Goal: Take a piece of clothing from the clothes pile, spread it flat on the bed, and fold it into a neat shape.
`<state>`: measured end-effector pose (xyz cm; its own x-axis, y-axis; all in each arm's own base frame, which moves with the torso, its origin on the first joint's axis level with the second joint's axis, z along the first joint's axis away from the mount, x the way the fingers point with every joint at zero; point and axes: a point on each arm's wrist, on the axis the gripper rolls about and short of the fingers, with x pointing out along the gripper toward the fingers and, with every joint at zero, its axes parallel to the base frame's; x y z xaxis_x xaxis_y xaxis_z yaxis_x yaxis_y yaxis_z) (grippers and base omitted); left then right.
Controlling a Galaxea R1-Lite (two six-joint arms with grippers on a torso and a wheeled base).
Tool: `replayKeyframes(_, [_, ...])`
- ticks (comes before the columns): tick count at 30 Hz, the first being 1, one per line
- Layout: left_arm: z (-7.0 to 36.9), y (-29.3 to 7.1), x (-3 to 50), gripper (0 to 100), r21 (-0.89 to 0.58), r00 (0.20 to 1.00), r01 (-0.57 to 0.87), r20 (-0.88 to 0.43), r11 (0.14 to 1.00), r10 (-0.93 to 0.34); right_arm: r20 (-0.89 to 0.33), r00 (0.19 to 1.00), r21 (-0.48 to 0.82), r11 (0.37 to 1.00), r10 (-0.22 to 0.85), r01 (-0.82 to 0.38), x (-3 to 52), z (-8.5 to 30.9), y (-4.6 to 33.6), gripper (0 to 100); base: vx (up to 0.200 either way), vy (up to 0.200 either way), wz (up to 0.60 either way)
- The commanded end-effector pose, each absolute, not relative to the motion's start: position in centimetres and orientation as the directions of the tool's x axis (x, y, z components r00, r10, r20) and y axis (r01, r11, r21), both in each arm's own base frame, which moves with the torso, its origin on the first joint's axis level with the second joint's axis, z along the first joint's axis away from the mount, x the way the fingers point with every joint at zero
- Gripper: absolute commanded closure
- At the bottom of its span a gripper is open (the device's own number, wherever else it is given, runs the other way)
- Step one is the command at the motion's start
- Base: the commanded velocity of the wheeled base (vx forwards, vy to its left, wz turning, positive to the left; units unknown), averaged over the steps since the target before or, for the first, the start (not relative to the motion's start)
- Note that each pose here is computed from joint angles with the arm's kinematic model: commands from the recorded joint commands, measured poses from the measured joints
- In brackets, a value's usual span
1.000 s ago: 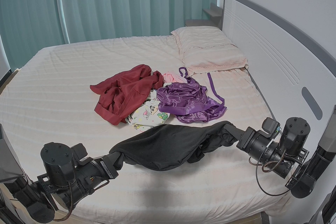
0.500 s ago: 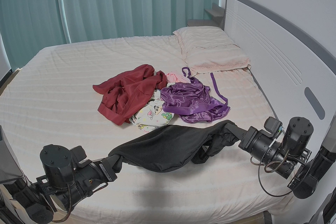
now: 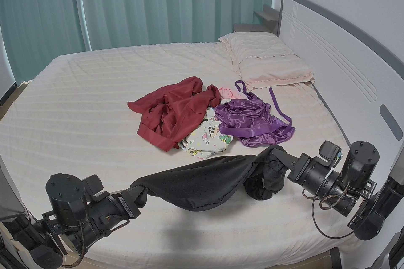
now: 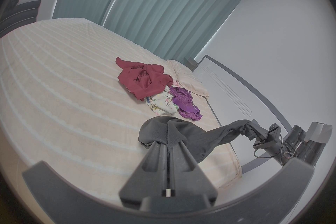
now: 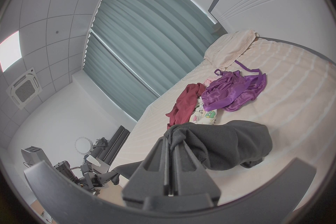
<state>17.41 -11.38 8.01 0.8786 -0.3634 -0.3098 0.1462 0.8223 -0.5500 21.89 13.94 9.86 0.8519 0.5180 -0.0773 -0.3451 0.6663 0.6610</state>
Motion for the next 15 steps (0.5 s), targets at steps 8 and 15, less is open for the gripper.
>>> replayKeyframes(8, [8.08,-11.18,17.14,100,-0.551,0.879,0.146,-0.309,0.822,-0.363,-0.063,0.850,0.662,0.659,0.522,-0.356,21.69,10.10,13.95,100,0.000,0.200,0.00])
replayKeyframes(15, [8.12,-11.18,17.19,100,-0.552,0.880,0.146,-0.306,0.821,-0.362,-0.066,0.844,0.660,0.658,0.532,-0.364,21.45,10.05,14.22,100,0.000,0.200,0.00])
